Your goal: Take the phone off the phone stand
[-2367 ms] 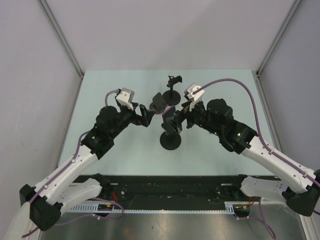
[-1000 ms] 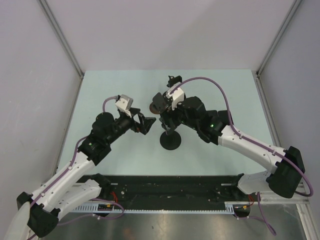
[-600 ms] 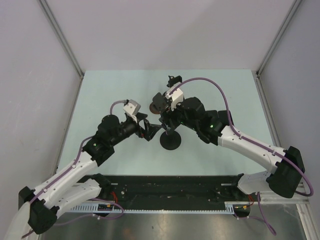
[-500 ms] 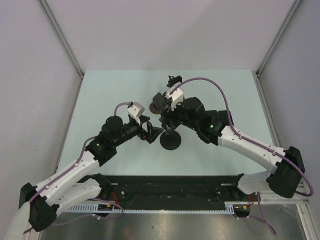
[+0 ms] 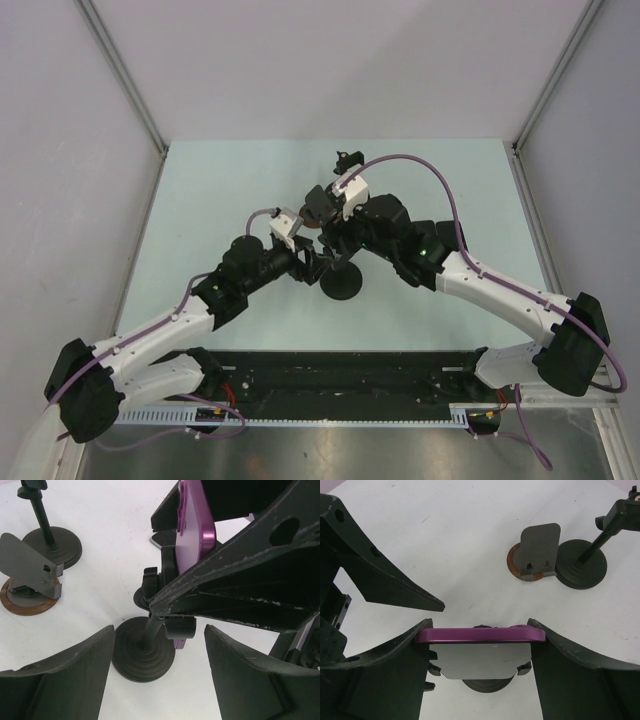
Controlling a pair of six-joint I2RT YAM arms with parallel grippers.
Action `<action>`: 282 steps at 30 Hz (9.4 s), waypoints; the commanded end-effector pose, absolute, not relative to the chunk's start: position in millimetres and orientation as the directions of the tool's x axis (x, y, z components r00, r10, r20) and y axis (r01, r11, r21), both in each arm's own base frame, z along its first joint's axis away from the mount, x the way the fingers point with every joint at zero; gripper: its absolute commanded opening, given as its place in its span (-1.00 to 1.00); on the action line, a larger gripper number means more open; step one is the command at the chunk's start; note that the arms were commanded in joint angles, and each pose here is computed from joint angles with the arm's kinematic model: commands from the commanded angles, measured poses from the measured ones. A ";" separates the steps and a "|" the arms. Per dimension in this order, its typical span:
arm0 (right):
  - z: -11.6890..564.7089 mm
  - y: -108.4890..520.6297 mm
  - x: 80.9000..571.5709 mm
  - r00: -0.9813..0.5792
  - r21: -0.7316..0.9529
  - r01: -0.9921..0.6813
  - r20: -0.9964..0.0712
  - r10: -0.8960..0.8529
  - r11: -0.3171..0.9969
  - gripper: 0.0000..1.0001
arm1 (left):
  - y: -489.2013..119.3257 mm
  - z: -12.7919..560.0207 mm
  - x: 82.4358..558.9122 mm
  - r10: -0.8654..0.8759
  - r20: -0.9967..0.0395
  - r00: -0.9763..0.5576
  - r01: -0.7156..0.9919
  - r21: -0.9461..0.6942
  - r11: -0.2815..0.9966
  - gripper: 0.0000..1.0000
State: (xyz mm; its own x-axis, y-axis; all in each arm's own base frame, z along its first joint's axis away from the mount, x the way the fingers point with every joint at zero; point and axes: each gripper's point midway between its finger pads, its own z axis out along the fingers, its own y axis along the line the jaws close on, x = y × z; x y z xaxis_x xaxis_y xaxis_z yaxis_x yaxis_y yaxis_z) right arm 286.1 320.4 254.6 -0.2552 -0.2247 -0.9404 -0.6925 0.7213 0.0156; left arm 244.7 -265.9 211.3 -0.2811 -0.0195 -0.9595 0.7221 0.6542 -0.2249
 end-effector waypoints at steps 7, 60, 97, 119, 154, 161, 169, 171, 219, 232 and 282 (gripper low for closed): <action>278.9 323.4 287.7 -0.220 0.046 -0.679 -0.965 -0.144 0.733 -1.00 | -282.3 224.3 246.4 -0.089 -0.960 -0.266 0.744 -0.264 0.614 -0.22; 357.2 328.1 226.5 -0.230 0.225 -0.939 -0.973 0.008 0.259 -1.00 | -250.6 248.5 238.7 -0.173 -0.948 -0.269 0.769 -0.319 0.554 0.74; 156.8 151.9 386.3 -0.760 0.191 -0.206 -0.649 -0.034 0.960 -1.00 | -123.6 253.4 265.0 0.057 -0.998 0.003 0.349 0.054 0.936 1.00; 22.3 149.4 412.1 -0.908 -0.159 -0.153 -0.367 -0.203 0.975 -0.50 | -120.1 255.8 264.8 0.103 -0.994 0.033 0.345 0.108 0.932 1.00; 26.0 119.1 404.0 -0.863 -0.356 -0.122 -0.423 -0.276 0.926 0.76 | -123.7 251.5 265.0 0.119 -0.993 0.029 0.365 0.121 0.923 1.00; 34.4 109.7 408.4 -0.842 -0.387 -0.152 -0.431 -0.324 0.910 0.75 | -123.3 252.0 264.4 0.117 -0.993 0.032 0.364 0.120 0.923 1.00; 72.2 147.2 404.9 -0.775 -0.270 -0.243 -0.523 -0.354 0.932 0.75 | -124.7 251.5 264.6 0.118 -0.993 0.030 0.370 0.121 0.921 1.00; 76.9 157.0 399.7 -0.767 -0.232 -0.274 -0.533 -0.358 0.933 0.75 | -125.6 251.1 264.5 0.116 -0.993 0.028 0.373 0.118 0.920 1.00; 242.9 324.6 294.7 -0.344 0.095 -0.827 -0.865 -0.364 0.555 -1.00 | -123.6 258.4 263.0 0.066 -0.997 0.030 0.360 0.073 0.930 1.00; 265.4 390.6 369.6 -0.256 0.018 -0.816 -0.907 -0.333 0.578 -1.00 | -100.4 311.1 243.1 -0.027 -0.993 0.111 0.302 0.008 0.953 1.00; 377.6 184.1 432.7 -0.188 0.043 -0.381 -0.982 -0.032 0.924 0.83 | -51.1 373.0 246.9 -0.157 -0.977 0.143 0.039 -0.153 0.987 1.00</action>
